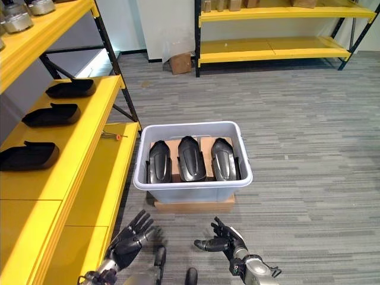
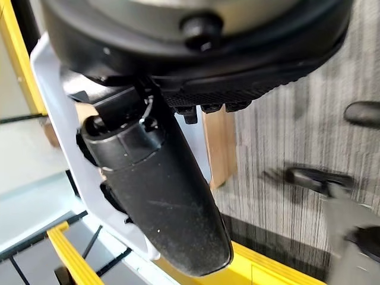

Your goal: Move parts from the plastic box to the shelf.

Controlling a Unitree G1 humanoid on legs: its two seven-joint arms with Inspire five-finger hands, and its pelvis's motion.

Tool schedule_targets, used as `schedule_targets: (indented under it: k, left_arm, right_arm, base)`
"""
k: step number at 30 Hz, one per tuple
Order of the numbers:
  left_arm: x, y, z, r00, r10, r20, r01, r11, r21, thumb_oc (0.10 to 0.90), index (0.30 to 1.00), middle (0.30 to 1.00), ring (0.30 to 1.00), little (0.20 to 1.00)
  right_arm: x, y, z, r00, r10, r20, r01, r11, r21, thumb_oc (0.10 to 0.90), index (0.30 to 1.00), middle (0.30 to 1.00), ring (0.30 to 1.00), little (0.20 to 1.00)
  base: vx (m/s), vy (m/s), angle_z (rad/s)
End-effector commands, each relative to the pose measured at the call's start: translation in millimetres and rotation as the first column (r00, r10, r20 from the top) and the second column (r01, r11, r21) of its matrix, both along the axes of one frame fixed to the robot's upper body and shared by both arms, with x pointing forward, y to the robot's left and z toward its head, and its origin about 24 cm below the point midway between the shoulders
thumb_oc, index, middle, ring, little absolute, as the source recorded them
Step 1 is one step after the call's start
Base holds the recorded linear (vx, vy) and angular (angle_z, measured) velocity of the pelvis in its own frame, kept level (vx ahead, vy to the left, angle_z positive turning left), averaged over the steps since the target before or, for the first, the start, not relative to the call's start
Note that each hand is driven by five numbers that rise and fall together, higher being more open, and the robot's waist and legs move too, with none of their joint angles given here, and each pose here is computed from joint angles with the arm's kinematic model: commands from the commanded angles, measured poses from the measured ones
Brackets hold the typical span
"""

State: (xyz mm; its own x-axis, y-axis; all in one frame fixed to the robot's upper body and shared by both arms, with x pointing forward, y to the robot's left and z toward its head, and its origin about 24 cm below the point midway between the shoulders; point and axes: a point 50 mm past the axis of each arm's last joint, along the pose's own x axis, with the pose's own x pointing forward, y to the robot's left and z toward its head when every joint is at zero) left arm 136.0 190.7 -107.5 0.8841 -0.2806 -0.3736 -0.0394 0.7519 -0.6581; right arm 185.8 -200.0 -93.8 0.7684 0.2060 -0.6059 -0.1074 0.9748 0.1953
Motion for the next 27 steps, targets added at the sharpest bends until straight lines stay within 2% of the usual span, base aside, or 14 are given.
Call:
schedule_targets:
  k: [1, 8, 13, 17, 23, 27]
  left_arm:
    - [31, 3, 30, 0.969, 0.001, 0.246, -0.003, 1.000, 0.010, 0.900, 1.000, 1.000, 1.000, 1.000]
    - [33, 5, 30, 0.971, -0.023, 0.236, 0.020, 1.000, 0.012, 0.900, 1.000, 1.000, 1.000, 1.000]
    - [45, 4, 34, 0.971, -0.098, 0.216, 0.090, 0.995, 0.050, 0.900, 1.000, 1.000, 1.000, 1.000]
    - [42, 6, 33, 0.971, -0.125, 0.205, 0.112, 0.991, 0.072, 0.900, 1.000, 1.000, 1.000, 1.000]
    - [46, 13, 39, 0.963, -0.148, 0.225, 0.130, 0.987, 0.094, 0.900, 1.000, 1.000, 1.000, 1.000]
    - [39, 17, 39, 0.963, -0.126, 0.238, 0.104, 0.989, 0.104, 0.900, 1.000, 1.000, 1.000, 1.000]
  right_arm:
    - [22, 16, 29, 0.977, 0.084, 0.195, -0.089, 0.996, 0.018, 0.900, 1.000, 1.000, 1.000, 1.000]
    - [14, 16, 25, 0.979, 0.086, 0.183, -0.095, 0.995, 0.036, 0.900, 1.000, 1.000, 1.000, 1.000]
    - [19, 19, 28, 0.980, 0.024, 0.196, -0.036, 0.998, 0.058, 0.900, 1.000, 1.000, 1.000, 1.000]
    - [20, 21, 29, 0.979, -0.010, 0.202, -0.003, 0.998, 0.068, 0.900, 1.000, 1.000, 1.000, 1.000]
    - [27, 17, 32, 0.976, -0.013, 0.219, -0.005, 0.997, 0.081, 0.900, 1.000, 1.000, 1.000, 1.000]
    - [23, 22, 28, 0.980, 0.057, 0.189, -0.071, 0.995, 0.068, 0.900, 1.000, 1.000, 1.000, 1.000]
  base:
    - [0.24, 0.162, -0.24]
    - [0.27, 0.158, -0.21]
    - [0.32, 0.191, 0.16]
    - [0.16, 0.102, 0.15]
    - [0.07, -0.189, -0.01]
    - [0.02, -0.288, -0.09]
